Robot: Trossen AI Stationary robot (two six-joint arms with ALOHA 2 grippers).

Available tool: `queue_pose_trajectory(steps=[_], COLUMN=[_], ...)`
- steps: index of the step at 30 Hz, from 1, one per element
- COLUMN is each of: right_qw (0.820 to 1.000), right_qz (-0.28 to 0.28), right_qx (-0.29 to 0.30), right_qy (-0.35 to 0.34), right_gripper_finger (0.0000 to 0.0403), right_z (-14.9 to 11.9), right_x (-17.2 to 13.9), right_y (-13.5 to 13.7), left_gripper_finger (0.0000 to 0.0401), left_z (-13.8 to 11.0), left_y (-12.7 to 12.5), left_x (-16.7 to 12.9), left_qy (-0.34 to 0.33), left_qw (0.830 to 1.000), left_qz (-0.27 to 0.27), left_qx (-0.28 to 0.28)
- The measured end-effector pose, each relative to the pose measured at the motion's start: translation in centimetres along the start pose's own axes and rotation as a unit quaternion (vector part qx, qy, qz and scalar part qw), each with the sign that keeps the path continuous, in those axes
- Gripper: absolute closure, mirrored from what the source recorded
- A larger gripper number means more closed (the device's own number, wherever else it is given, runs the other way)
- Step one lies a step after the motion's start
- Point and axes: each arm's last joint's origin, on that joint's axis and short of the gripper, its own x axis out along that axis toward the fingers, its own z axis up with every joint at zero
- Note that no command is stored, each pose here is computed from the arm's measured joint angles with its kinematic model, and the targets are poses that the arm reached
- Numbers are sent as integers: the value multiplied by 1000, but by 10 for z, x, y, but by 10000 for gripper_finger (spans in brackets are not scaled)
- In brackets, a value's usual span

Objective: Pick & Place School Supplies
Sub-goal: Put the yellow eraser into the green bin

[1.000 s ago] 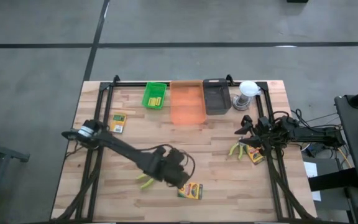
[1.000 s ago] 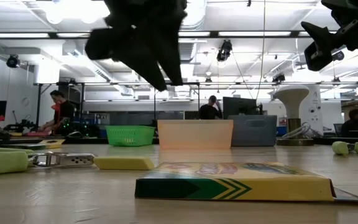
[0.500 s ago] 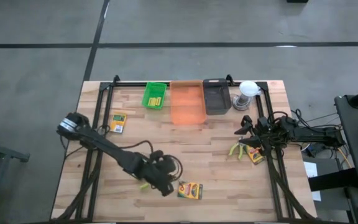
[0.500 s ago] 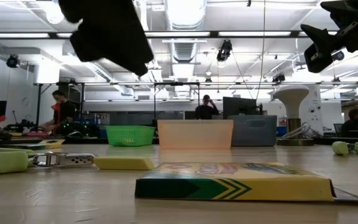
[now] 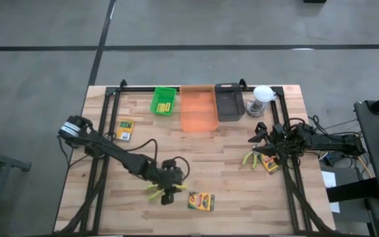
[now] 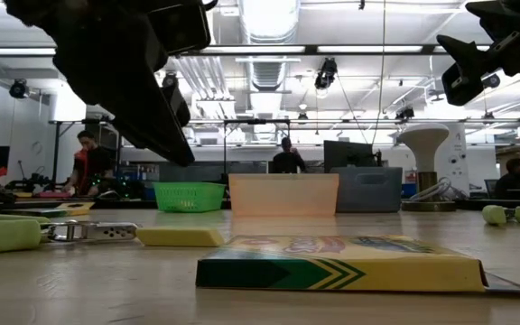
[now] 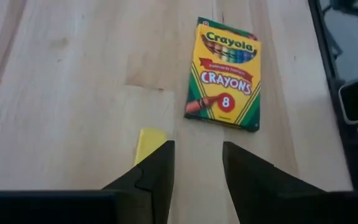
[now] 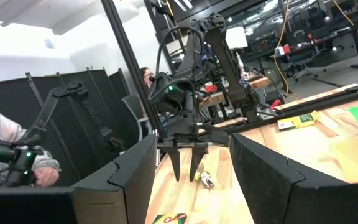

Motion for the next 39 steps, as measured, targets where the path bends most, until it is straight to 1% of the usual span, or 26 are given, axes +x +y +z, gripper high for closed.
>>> queue_pose_trajectory(steps=[4,7,13,16,19,24,28,31,35,39], right_qw=[1000,1000,1000,1000,1000,1000,1000,1000,1000,1000], right_qz=[0,0,0,0,0,0,0,0,0,0], right_qx=[0,0,0,0,0,0,0,0,0,0], right_qy=[0,0,0,0,0,0,0,0,0,0], right_gripper_finger=[202,202,202,202,202,202,202,202,202,202], right_z=[0,0,0,0,0,0,0,0,0,0], right_x=[0,0,0,0,0,0,0,0,0,0], right_y=[0,0,0,0,0,0,0,0,0,0], left_gripper_finger=[261,261,261,261,261,243,230,229,229,229], left_z=[-1,-1,-2,-10,-18,-27,-32,-33,-37,-40], left_y=[1,3,7,11,15,20,23,24,27,29], left_x=[0,1,2,5,8,10,10,10,11,11], left_qy=[2,-2,-3,-11,-32,-50,-41,-43,-42,-38], left_qw=[999,998,998,998,998,998,998,998,998,998], left_qz=[1,10,15,11,1,-8,-3,1,21,23], left_qx=[43,59,61,63,49,41,42,42,41,34])
